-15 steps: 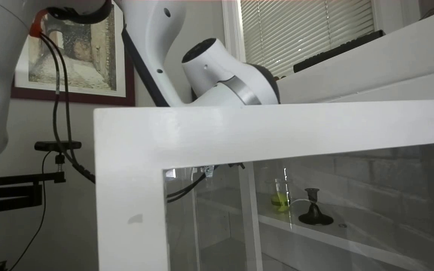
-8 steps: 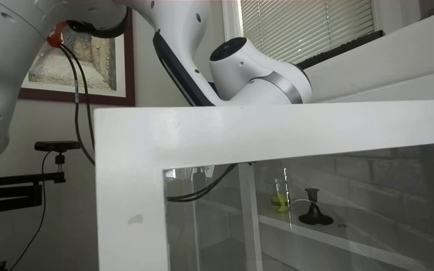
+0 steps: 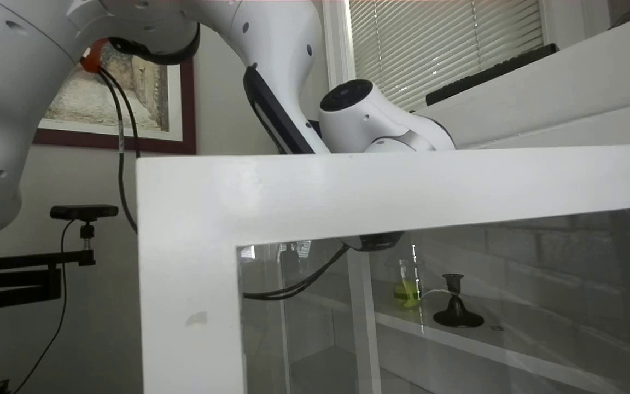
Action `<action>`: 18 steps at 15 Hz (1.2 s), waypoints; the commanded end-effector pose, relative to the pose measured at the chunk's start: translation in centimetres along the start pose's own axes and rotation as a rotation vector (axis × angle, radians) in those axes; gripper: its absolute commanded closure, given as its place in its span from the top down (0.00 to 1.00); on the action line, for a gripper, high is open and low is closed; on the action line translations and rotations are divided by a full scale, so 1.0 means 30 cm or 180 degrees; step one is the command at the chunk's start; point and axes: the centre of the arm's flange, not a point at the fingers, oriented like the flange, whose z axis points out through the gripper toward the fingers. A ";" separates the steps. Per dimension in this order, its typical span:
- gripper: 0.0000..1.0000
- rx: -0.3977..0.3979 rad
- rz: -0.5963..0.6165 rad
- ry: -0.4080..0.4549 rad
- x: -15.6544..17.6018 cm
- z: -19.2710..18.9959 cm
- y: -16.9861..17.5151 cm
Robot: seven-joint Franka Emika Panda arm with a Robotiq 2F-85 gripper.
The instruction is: Open the closed cabinet door
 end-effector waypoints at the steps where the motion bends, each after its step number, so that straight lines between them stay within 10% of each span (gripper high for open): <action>1: 1.00 0.0094 0.0014 -0.0029 -0.003 0.066 0.042; 18: 1.00 -0.0149 -0.0112 -0.0091 0.075 0.236 -0.024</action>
